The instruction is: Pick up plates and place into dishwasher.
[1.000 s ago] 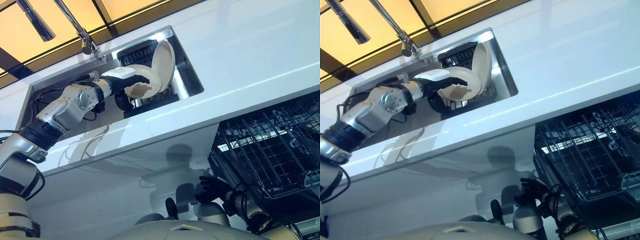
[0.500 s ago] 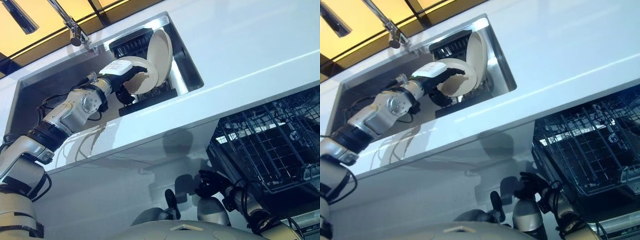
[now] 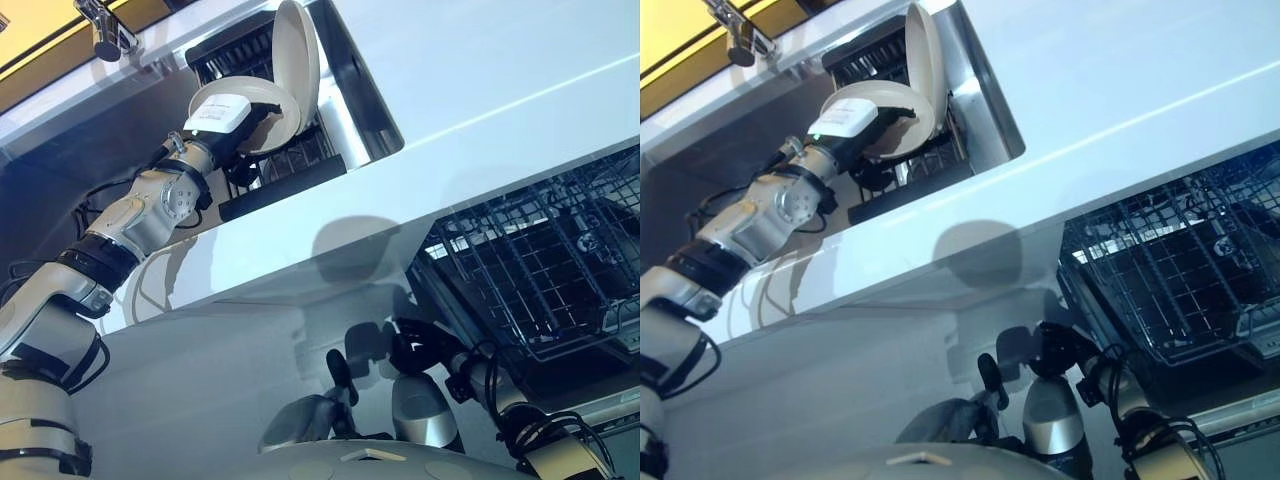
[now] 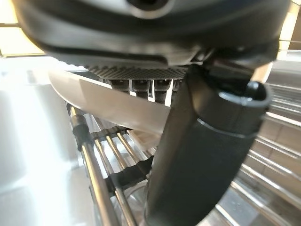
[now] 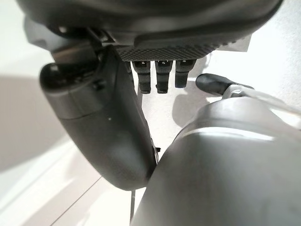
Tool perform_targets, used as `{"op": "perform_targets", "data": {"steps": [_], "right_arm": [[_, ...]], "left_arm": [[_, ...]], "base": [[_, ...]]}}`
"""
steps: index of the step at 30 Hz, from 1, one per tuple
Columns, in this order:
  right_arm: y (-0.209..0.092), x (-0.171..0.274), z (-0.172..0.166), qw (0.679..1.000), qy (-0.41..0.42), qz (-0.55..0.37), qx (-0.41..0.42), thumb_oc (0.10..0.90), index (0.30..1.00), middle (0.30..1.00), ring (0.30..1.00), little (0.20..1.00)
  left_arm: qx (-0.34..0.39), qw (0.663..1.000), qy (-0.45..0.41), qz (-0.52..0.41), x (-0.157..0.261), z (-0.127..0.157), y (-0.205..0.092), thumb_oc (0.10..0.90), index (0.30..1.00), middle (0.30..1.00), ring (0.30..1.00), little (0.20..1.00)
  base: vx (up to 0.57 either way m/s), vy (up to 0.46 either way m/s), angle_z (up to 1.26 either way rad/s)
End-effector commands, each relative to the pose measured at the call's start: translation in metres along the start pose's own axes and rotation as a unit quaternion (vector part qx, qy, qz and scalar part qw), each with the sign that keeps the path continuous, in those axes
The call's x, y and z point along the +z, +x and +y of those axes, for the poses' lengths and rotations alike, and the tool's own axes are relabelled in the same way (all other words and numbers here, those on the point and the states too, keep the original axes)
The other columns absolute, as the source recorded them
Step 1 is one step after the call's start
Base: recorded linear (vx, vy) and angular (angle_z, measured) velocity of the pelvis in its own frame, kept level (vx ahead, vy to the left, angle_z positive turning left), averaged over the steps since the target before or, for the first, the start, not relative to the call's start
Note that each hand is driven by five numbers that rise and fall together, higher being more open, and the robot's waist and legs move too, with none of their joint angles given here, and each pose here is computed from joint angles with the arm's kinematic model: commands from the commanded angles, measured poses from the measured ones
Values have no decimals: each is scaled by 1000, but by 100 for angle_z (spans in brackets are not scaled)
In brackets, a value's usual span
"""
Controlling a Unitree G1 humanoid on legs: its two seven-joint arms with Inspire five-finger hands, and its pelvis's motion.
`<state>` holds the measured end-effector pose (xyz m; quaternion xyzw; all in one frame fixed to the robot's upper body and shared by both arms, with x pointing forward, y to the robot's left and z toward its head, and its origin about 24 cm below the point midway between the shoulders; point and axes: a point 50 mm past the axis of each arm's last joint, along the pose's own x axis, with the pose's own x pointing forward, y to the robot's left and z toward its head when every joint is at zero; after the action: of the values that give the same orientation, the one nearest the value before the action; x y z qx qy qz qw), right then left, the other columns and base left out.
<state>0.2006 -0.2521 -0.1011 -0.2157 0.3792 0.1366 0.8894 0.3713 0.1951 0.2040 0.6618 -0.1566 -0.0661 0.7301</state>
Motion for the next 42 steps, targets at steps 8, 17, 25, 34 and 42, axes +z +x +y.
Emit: {"op": "perform_targets", "data": {"steps": [8, 17, 25, 34, 42], "right_arm": [[-5, -7, 2, 1000, -22, -3, 13, 800, 900, 900, 900, 900], [-4, -1, -2, 1000, -21, -13, 6, 800, 900, 900, 900, 900], [-5, -4, -1, 1000, -21, -8, 3, 800, 900, 900, 900, 900], [-6, -7, 2, 1000, -23, -3, 1, 800, 900, 900, 900, 900], [-8, -16, 12, 1000, -28, 8, 6, 800, 900, 900, 900, 900]], "left_arm": [[66, 994, 76, 43, -18, 41, 13, 800, 900, 900, 900, 900], [72, 989, 110, 68, -32, 53, 11, 100, 300, 300, 300, 200], [72, 986, 127, 80, -39, 58, 7, 100, 300, 300, 300, 200], [84, 982, 137, 95, -51, 60, 0, 100, 300, 300, 300, 200], [119, 979, 133, 96, -56, 68, -8, 100, 300, 300, 300, 200]], "base": [[-25, -8, -2], [-15, -8, 0], [0, 0, 0], [0, 0, 0], [5, -1, 2]]}}
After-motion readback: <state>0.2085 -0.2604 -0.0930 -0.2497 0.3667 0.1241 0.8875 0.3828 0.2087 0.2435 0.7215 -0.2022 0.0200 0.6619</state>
